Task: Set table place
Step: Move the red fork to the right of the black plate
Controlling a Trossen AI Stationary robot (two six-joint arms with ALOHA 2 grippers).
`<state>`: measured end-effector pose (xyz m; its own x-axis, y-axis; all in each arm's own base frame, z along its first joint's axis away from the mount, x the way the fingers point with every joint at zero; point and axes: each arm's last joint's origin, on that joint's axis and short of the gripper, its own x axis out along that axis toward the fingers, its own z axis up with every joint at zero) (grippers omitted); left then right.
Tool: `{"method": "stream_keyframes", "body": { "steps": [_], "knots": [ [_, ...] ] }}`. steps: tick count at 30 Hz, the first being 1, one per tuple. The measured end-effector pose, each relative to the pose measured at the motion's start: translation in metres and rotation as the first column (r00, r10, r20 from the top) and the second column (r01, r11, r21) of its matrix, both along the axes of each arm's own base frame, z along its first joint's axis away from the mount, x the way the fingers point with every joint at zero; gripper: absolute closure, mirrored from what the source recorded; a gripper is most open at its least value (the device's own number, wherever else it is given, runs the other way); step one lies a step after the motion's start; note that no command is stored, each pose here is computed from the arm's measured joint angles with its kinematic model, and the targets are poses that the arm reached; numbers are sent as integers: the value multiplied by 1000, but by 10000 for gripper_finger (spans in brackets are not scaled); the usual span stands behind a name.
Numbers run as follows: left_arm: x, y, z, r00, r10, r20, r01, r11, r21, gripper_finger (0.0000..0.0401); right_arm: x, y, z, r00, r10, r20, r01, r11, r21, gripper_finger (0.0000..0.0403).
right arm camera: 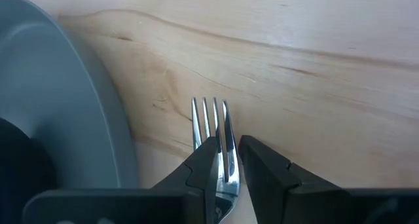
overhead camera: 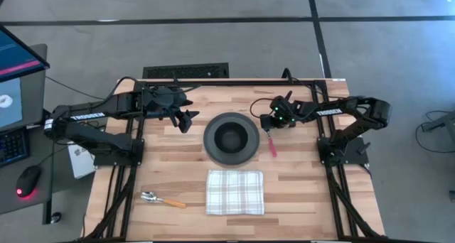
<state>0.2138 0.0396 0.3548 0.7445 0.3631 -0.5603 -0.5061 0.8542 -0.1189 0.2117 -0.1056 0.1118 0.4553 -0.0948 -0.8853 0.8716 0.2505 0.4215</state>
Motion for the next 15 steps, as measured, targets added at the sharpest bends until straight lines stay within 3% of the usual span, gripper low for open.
{"method": "stream_keyframes", "body": {
  "steps": [15],
  "knots": [
    [-1,0,-2,1000,-1,-21,0,1000,-3,166,3,-1,3,1000,13,-2,-13,1000,18,304]
  ]
}}
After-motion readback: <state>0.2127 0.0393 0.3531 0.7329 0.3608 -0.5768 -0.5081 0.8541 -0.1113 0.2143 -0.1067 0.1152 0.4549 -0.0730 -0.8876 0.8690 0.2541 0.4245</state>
